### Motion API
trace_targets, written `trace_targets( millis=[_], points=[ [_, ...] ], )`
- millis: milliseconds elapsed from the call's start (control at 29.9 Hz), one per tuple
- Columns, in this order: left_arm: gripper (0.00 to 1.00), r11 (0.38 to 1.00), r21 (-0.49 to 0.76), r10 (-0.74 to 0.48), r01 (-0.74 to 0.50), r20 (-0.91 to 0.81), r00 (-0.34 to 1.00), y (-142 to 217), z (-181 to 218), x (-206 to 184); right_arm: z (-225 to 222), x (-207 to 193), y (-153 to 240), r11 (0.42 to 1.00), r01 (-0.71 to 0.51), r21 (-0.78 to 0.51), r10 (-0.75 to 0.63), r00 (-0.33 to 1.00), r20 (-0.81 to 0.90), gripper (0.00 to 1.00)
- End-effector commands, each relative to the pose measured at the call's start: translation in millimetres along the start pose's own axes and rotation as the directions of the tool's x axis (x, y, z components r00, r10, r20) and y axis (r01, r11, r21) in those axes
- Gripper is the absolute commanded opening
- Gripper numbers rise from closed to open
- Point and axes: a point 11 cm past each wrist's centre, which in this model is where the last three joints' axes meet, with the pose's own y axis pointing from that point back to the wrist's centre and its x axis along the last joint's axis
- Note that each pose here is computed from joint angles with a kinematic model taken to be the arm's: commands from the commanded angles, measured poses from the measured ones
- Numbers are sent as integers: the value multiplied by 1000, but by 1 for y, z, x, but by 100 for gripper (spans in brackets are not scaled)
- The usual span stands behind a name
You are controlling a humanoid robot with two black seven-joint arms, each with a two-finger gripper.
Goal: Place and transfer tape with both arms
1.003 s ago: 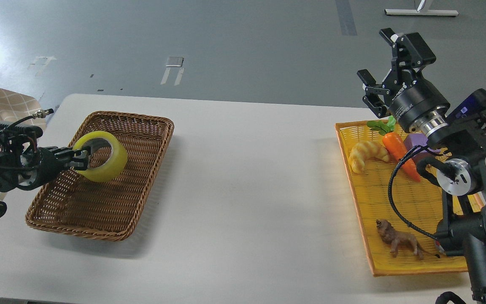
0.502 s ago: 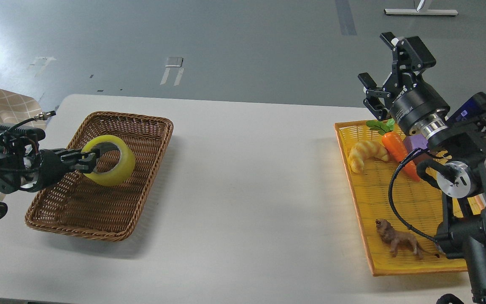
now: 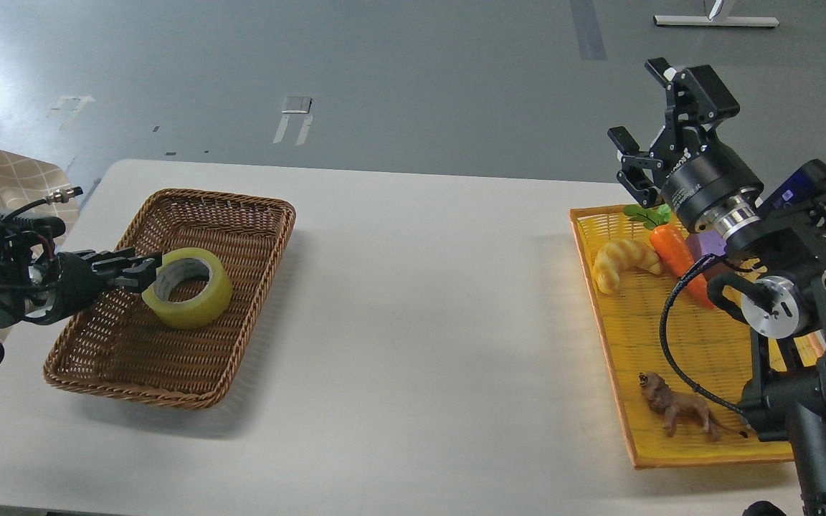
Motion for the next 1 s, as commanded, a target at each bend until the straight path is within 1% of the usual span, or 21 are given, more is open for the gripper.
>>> trace_targets(
  millis=[0, 33, 67, 134, 167, 234, 268, 334, 368, 435, 468, 535, 569, 602, 669, 736, 769, 803, 870, 970],
  points=[
    [68, 999, -21, 45, -46, -12, 999, -3, 7, 8, 1, 0, 1, 1000, -1, -1, 1, 1000, 1, 100],
    [70, 998, -29, 54, -55, -17, 998, -6, 11, 10, 1, 0, 1, 1000, -1, -1, 1, 1000, 1, 100],
    [77, 996, -49, 74, -76, -35, 997, -10, 18, 13, 1, 0, 1, 1000, -1, -4, 1, 1000, 1, 100],
    [86, 991, -69, 108, -112, -65, 992, -11, 24, 22, 2, 1, 0, 1000, -2, -4, 2, 1000, 2, 100],
    [92, 986, -93, 131, -141, -107, 985, -12, 30, 30, 2, 1, 0, 1000, -2, -4, 2, 1000, 2, 100],
    [96, 973, -140, 155, -185, -203, 967, -14, 44, 39, 2, 1, 0, 1000, -2, -4, 2, 1000, 2, 100],
    [97, 958, -172, 177, -231, -281, 943, -18, 58, 48, 2, 1, 0, 1000, 0, -4, 0, 1000, 2, 100],
    [97, 939, -188, 208, -288, -356, 911, -21, 68, 60, 2, 0, 0, 1000, 1, -4, -1, 1000, 2, 100],
    [98, 920, -184, 243, -345, -423, 873, -22, 72, 70, 2, 0, 1, 1000, 1, -5, -1, 1000, 2, 100],
    [98, 895, -174, 272, -411, -516, 812, -24, 78, 81, 1, 0, 0, 1000, 4, -1, -4, 1000, 0, 100],
    [98, 880, -178, 272, -440, -570, 775, -27, 85, 86, 0, -1, 0, 1000, 6, 1, -6, 1000, -1, 100],
    [98, 865, -181, 267, -468, -624, 735, -29, 92, 90, -2, -2, 0, 1000, 11, 4, -11, 1000, -4, 100],
    [98, 846, -186, 258, -500, -678, 689, -30, 101, 97, -4, -3, 0, 1000, 13, 10, -13, 1000, -6, 100],
    [98, 837, -187, 254, -513, -698, 669, -31, 104, 100, -4, -3, -1, 1000, 14, 12, -14, 1000, -7, 100],
    [98, 795, -187, 239, -577, -778, 582, -32, 118, 114, -8, -5, -1, 1000, 21, 21, -20, 1000, -12, 100],
    [98, 773, -185, 222, -606, -817, 533, -32, 125, 121, -9, -6, -1, 999, 23, 24, -22, 1000, -14, 100],
    [98, 753, -183, 197, -632, -854, 482, -33, 132, 126, -10, -5, -2, 999, 22, 28, -22, 1000, -14, 100],
    [98, 745, -183, 182, -641, -869, 459, -34, 136, 127, -12, -6, -2, 999, 24, 30, -23, 1000, -16, 100],
    [98, 714, -197, 113, -672, -915, 388, -35, 155, 135, -14, -7, -3, 999, 29, 35, -28, 999, -19, 100],
    [98, 670, -234, 32, -705, -939, 342, -34, 184, 146, -15, -8, -2, 999, 32, 38, -31, 999, -21, 100]
  ],
)
